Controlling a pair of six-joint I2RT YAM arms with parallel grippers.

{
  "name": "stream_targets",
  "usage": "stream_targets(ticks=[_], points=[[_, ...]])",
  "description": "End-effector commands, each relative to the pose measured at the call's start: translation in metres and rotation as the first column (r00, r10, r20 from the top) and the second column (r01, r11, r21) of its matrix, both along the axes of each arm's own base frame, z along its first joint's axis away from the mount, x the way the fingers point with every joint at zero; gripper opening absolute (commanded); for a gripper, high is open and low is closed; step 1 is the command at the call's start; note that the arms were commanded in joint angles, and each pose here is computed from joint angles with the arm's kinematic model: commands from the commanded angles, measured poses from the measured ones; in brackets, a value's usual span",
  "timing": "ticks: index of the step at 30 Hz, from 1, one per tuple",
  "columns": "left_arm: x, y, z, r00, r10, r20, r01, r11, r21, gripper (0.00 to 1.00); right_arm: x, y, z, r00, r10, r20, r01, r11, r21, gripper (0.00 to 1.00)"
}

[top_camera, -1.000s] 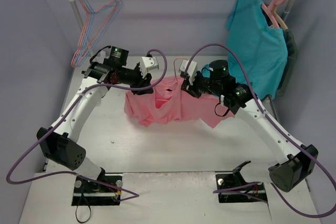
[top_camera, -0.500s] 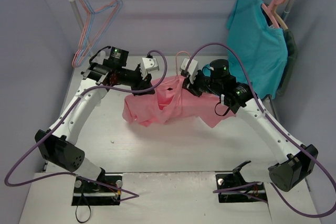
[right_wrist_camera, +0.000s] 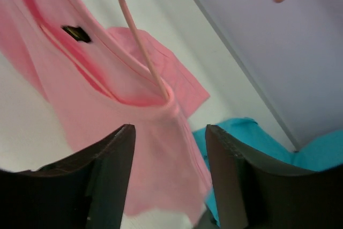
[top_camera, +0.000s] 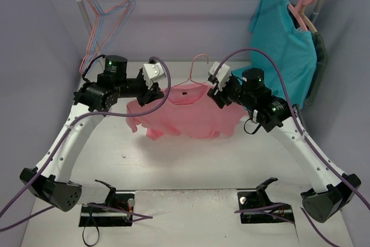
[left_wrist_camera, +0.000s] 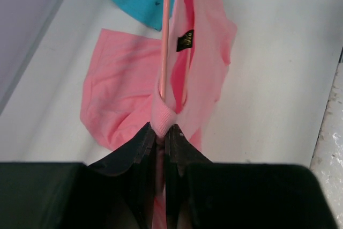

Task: Place the t-shirt on the hanger
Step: Place tshirt on hanger, then hang the hanger with tshirt onto the clothesline

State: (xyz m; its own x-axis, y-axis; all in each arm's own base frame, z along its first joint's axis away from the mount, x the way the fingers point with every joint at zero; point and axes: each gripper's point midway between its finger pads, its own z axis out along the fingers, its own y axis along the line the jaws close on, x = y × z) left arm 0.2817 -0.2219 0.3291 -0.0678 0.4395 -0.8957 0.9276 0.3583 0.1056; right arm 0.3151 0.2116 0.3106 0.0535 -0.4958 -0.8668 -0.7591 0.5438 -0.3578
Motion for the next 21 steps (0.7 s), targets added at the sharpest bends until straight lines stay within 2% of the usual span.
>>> stream_targets(ticks=[1,6,12,18,21], points=[[0.006,0.001,0.057,0.984,0.042,0.171,-0.025,0.995,-0.101,0.0,0.009,-0.023,0.022,0.989,-0.127,0.077,0.126,0.992,0.018,0.57],[0.012,0.01,0.098,0.96,0.157,0.232,-0.116,0.977,-0.179,0.0,0.008,-0.041,0.054,0.966,-0.224,0.133,0.216,0.974,0.07,0.69],[0.022,0.026,0.174,0.882,0.318,0.349,-0.211,0.926,-0.313,0.0,-0.002,-0.059,0.108,0.924,-0.308,0.226,0.271,0.945,0.181,0.72],[-0.007,0.041,0.278,0.778,0.393,0.491,-0.144,0.871,-0.469,0.0,-0.016,-0.068,0.149,0.892,-0.334,0.305,0.253,0.928,0.275,0.75],[-0.015,0.033,0.281,0.795,0.37,0.48,-0.117,0.871,-0.477,0.0,-0.016,-0.068,0.15,0.891,-0.334,0.307,0.25,0.926,0.283,0.75]])
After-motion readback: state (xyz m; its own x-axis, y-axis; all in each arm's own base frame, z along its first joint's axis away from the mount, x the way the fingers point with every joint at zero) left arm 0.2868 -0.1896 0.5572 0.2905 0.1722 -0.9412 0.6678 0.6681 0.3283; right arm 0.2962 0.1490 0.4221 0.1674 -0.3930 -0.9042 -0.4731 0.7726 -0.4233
